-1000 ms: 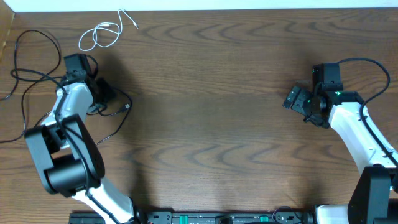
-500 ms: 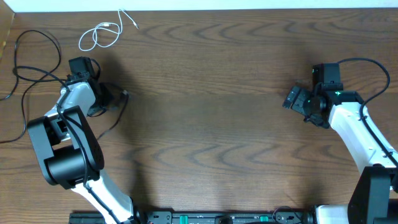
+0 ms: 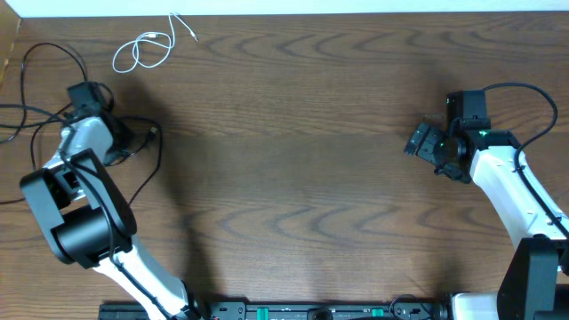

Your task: Untangle cables

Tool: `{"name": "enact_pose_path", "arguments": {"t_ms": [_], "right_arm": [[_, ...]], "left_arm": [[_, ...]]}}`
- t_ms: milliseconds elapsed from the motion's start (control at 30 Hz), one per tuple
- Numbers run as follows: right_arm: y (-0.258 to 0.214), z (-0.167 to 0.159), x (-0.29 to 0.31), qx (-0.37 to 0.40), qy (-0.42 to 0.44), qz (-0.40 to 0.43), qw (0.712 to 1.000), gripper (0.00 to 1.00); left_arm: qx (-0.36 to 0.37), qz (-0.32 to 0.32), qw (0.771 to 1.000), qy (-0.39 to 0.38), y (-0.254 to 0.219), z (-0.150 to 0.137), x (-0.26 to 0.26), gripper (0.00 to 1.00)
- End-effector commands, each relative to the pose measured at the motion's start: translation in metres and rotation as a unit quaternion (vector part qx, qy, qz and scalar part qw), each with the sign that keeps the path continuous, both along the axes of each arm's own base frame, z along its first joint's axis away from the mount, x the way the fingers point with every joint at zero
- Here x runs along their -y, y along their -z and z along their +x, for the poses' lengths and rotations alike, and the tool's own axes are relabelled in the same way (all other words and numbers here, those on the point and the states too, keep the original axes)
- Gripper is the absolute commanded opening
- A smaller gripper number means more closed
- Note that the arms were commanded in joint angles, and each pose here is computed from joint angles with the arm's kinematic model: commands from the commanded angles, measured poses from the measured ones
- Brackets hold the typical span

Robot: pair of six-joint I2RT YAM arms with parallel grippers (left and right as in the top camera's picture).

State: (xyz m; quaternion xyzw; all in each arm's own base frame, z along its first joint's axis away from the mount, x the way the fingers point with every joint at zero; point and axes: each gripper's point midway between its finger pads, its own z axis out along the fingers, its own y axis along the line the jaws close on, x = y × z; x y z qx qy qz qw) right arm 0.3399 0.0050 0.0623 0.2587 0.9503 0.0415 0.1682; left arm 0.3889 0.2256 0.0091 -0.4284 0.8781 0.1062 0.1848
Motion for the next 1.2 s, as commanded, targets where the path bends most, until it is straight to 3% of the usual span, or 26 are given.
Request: {"name": "enact_pose_path", "arguments": {"t_ms": [0,300,400,567,867,967,1167], "right_arm": [[0.002,0.000,0.003,-0.003,0.000,-0.007,1.000,0.99],[0.002,0.000,0.003,-0.003,0.000,-0.007,1.000,0.99],[0.002,0.000,0.003,-0.003,0.000,-0.007,1.000,0.99],[0.002,0.000,0.003,-0.003,0.000,-0.007,1.000,0.99],[0.002,0.000,0.003,-0.003,0.000,-0.007,1.000,0.99],[0.002,0.000,0.003,-0.003,0.000,-0.007,1.000,0.99],[0.002,0.000,0.003,-0.003,0.000,-0.007,1.000,0.99]], "left_arm": [[0.023,0.016,0.999,-0.025,-0.022,0.005,-0.020,0.08],[0.007,0.007,0.998,-0.058,-0.022,-0.018,-0.037,0.08],[0.005,0.005,0.998,-0.065,-0.021,-0.023,-0.041,0.42],[0.000,0.000,0.998,-0.070,-0.020,-0.030,-0.046,0.60],[-0.010,-0.048,0.997,-0.056,-0.002,-0.032,-0.030,0.50],[-0.016,-0.050,0.997,-0.056,0.003,-0.033,-0.029,0.39],[-0.018,-0.050,0.997,-0.057,0.005,-0.034,-0.029,0.38]]}}
